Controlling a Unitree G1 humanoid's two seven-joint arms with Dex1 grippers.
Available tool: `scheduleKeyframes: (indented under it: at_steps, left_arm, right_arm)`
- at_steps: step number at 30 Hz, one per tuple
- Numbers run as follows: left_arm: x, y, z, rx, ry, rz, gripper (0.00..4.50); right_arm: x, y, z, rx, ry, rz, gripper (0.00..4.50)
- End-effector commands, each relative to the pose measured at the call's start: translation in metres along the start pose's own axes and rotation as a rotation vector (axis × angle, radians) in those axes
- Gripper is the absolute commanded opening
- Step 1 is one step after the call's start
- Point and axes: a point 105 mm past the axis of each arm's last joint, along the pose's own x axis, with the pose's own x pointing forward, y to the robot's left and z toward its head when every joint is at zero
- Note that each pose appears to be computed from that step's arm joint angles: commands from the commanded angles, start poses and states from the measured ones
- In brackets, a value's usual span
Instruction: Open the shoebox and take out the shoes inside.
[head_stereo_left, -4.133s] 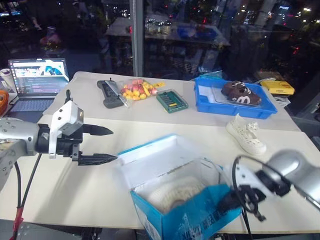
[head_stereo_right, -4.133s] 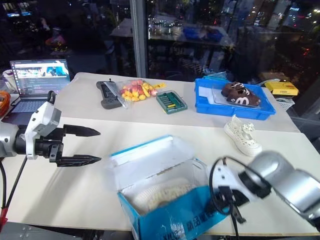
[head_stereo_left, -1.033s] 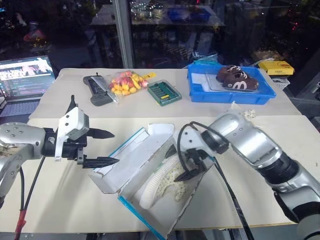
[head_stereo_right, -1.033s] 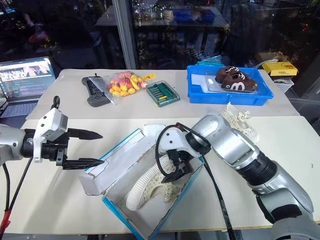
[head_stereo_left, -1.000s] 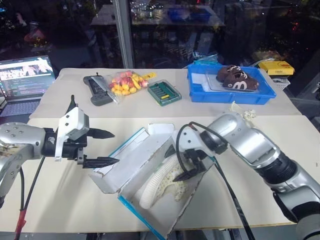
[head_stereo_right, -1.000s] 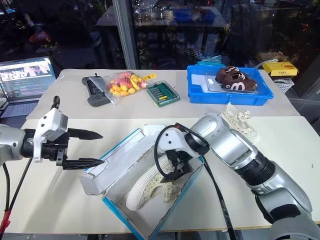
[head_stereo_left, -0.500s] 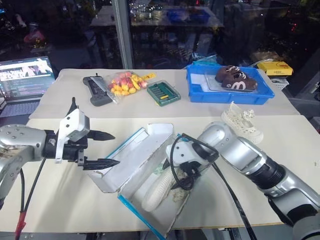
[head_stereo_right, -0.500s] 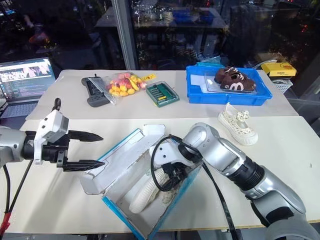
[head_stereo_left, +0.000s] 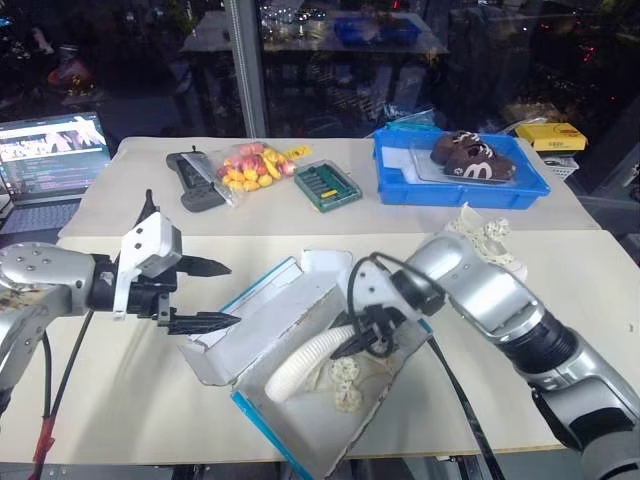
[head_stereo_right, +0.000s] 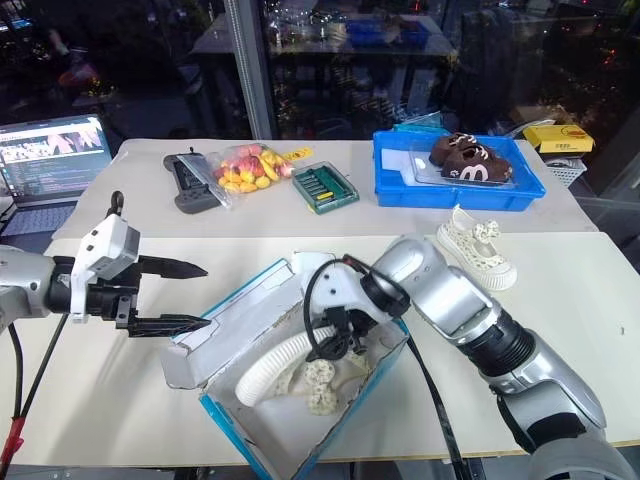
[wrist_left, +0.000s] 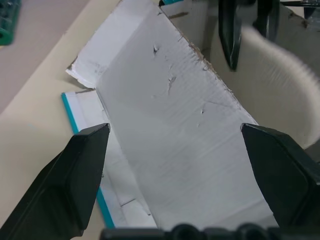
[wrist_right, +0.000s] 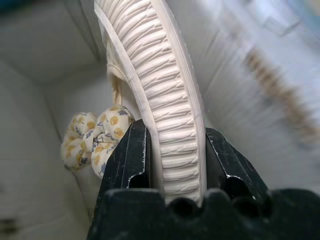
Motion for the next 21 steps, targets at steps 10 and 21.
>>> scheduleKeyframes:
  at_steps: [10,21]
  left_arm:
    - [0.000,0.005,0.008,0.058,-0.017,0.001,4.50]
    - [0.009,0.005,0.008,0.062,-0.033,-0.023,4.50]
  right_arm:
    - [-0.135,-0.045,0.063,0.101,-0.333,-0.451,0.93]
    - [-0.187,-0.060,-0.040,0.613,-0.275,-0.701,0.93]
